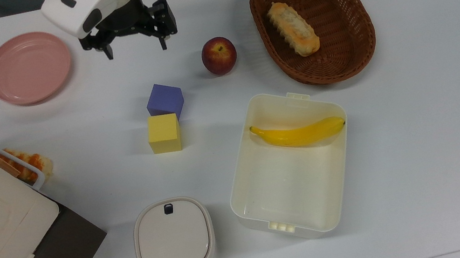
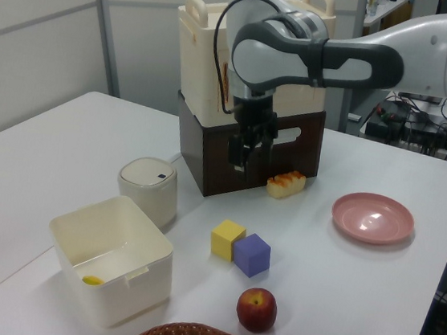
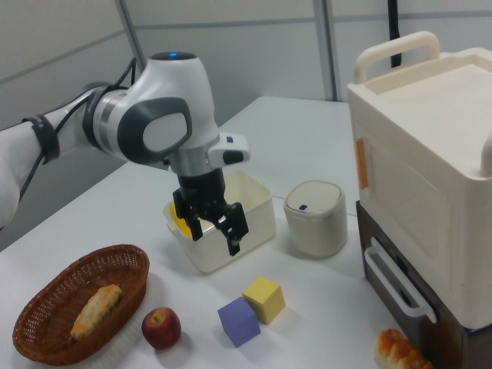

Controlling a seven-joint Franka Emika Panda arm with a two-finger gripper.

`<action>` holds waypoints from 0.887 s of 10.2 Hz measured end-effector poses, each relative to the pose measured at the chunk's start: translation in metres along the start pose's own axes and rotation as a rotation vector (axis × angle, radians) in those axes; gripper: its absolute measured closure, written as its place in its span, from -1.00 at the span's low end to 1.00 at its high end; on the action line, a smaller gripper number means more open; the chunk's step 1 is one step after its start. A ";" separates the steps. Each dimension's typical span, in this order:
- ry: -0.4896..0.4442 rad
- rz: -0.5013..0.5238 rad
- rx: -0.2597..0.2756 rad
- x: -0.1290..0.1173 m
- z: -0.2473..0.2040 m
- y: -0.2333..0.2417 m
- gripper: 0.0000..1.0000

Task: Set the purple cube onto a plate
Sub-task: 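Move the gripper over the purple cube and lower it, then close the gripper on the purple cube and lift it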

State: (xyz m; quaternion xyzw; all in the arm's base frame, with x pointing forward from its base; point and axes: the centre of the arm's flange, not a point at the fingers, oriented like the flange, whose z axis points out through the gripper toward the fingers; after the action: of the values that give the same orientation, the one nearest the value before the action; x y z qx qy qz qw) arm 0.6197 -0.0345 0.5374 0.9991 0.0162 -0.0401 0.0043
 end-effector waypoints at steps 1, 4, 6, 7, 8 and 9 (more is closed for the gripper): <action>-0.001 0.005 0.017 -0.009 0.011 -0.002 -1.00; 0.007 0.123 0.024 -0.016 0.070 -0.006 -1.00; -0.036 0.203 0.020 -0.009 0.107 -0.012 -1.00; -0.059 0.227 0.014 -0.001 0.131 -0.018 -1.00; -0.071 0.236 0.009 0.005 0.148 -0.021 -1.00; -0.078 0.251 0.006 0.011 0.165 -0.021 -1.00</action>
State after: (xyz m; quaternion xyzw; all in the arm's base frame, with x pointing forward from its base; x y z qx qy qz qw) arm 0.6162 -0.0144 0.3721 0.9909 -0.1094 -0.0782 0.0071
